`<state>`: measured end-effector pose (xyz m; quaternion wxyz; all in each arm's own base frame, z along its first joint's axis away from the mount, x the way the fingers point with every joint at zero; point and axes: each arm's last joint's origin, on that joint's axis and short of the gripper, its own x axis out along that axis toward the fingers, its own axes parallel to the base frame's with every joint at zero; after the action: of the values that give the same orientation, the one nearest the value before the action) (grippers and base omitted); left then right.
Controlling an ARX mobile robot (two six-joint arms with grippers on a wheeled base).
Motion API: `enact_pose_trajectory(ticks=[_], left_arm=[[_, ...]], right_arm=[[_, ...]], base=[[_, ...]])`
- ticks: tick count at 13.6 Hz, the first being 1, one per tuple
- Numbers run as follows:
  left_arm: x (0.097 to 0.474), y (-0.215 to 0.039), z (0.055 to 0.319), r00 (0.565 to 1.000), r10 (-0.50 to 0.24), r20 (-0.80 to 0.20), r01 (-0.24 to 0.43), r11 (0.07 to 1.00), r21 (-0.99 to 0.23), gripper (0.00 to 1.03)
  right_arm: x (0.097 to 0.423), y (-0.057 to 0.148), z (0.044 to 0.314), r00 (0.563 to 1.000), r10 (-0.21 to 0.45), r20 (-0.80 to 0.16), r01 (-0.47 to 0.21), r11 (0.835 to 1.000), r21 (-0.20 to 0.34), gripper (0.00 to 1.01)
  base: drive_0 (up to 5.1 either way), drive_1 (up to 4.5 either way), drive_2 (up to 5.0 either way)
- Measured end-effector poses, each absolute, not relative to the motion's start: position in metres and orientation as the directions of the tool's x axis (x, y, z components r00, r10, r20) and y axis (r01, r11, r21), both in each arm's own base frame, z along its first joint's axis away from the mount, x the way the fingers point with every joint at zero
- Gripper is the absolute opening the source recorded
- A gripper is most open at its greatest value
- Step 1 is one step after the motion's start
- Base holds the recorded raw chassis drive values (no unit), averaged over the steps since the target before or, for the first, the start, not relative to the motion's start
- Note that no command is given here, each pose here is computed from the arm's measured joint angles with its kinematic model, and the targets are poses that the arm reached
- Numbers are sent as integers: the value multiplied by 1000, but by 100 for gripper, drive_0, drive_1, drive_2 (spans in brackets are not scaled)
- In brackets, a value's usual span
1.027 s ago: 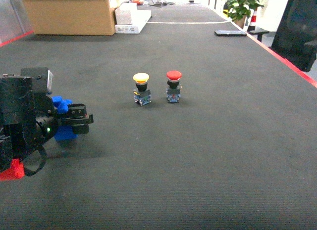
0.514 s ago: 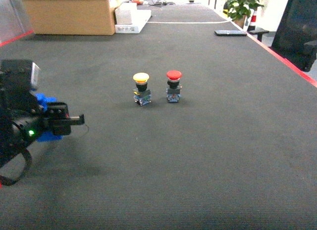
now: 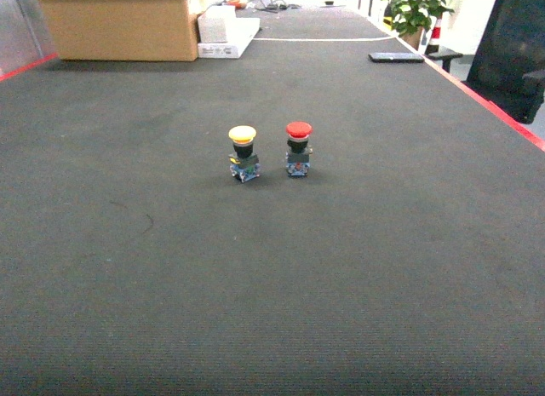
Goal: Pick blue part to blue bin on bottom shelf
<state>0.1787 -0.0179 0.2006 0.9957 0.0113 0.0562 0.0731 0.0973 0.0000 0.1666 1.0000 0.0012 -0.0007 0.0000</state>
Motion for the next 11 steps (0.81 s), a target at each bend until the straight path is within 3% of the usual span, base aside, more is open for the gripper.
enact_pose_trajectory(ticks=[4,11], left_arm=[[126,-13,206,985,158,-62,-159,987,-5,45],[120,-14,202,987,147,-65,-148,989,-7,45]], right_arm=[[97,0,167,1000,0,1,0,1000,2,98],[97,0,167,1000,0,1,0,1000,2,98]], base=[[0,0,0],[0,0,0]])
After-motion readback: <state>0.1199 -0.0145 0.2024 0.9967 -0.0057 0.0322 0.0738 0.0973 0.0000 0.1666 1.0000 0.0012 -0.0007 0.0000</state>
